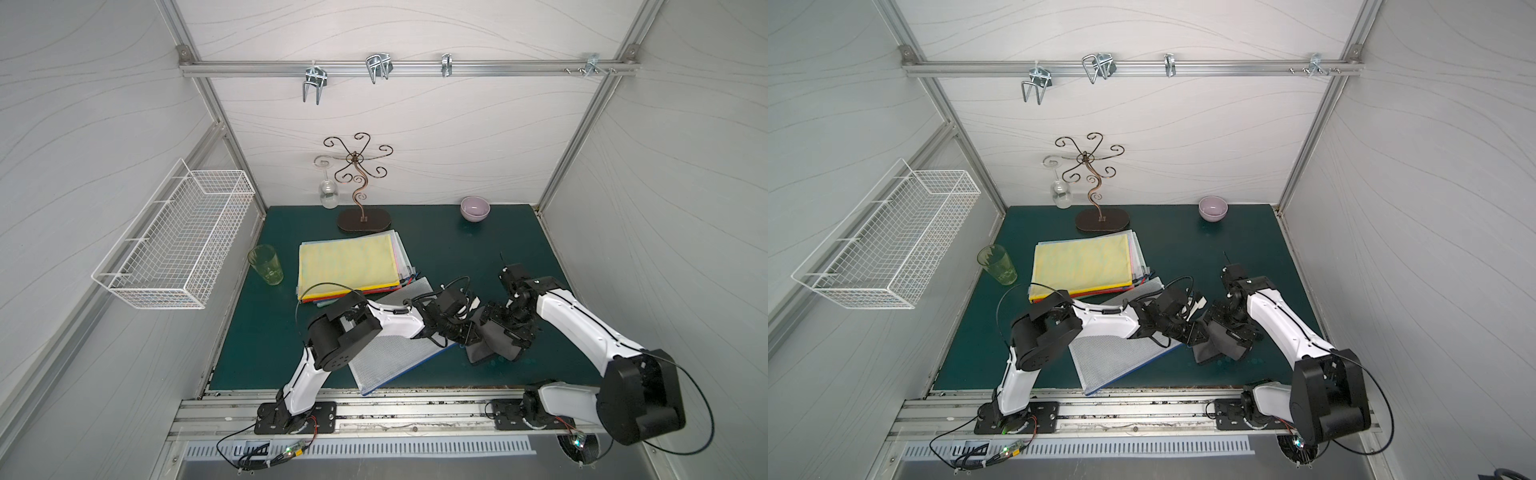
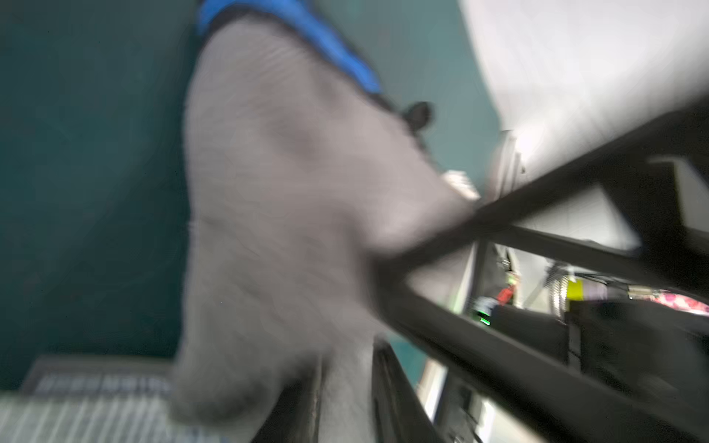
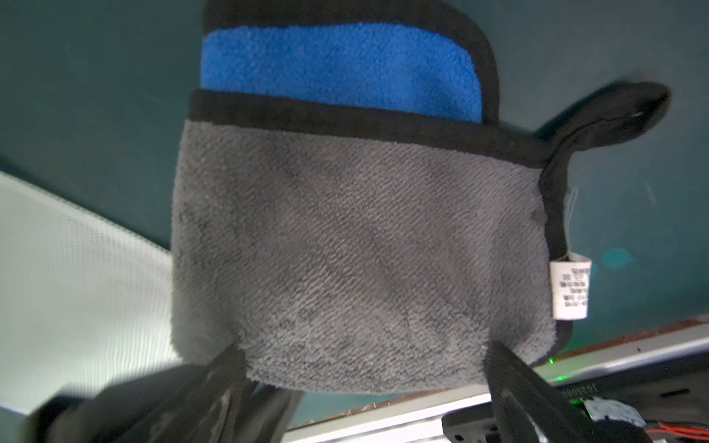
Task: Wipe the document bag
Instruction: Place the cleaning item at the center of the board, then pick up the document bag from the center of the board.
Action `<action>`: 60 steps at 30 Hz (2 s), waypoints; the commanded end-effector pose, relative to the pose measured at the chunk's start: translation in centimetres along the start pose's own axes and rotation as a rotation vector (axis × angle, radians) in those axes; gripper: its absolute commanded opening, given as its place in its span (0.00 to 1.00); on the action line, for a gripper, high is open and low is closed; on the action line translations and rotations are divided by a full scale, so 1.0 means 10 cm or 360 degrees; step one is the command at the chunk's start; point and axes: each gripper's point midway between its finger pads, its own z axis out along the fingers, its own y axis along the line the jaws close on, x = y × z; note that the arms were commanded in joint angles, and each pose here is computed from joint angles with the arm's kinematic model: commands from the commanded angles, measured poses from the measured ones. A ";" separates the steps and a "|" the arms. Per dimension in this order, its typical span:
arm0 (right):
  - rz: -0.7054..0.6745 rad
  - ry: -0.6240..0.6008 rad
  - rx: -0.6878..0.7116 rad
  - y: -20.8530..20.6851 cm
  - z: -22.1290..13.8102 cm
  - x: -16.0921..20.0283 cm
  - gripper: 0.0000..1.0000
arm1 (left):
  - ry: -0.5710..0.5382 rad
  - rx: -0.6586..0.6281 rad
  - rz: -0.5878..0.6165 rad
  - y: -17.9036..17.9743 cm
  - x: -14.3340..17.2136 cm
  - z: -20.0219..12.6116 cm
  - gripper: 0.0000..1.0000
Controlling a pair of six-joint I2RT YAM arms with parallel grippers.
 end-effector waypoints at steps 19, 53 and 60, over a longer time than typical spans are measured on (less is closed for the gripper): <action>0.0086 -0.0353 -0.0184 -0.05 -0.86 -0.20 0.94 | 0.0109 -0.0169 -0.0034 0.24 0.21 -0.01 0.22; -0.0854 0.0169 -0.0604 1.67 0.37 -0.21 0.56 | -0.0068 -0.0591 -0.0555 1.19 0.41 -1.27 0.34; -0.0931 0.0176 -0.0679 1.78 0.66 -0.24 0.59 | -0.0085 -0.0787 -0.0712 1.51 0.66 -1.49 0.32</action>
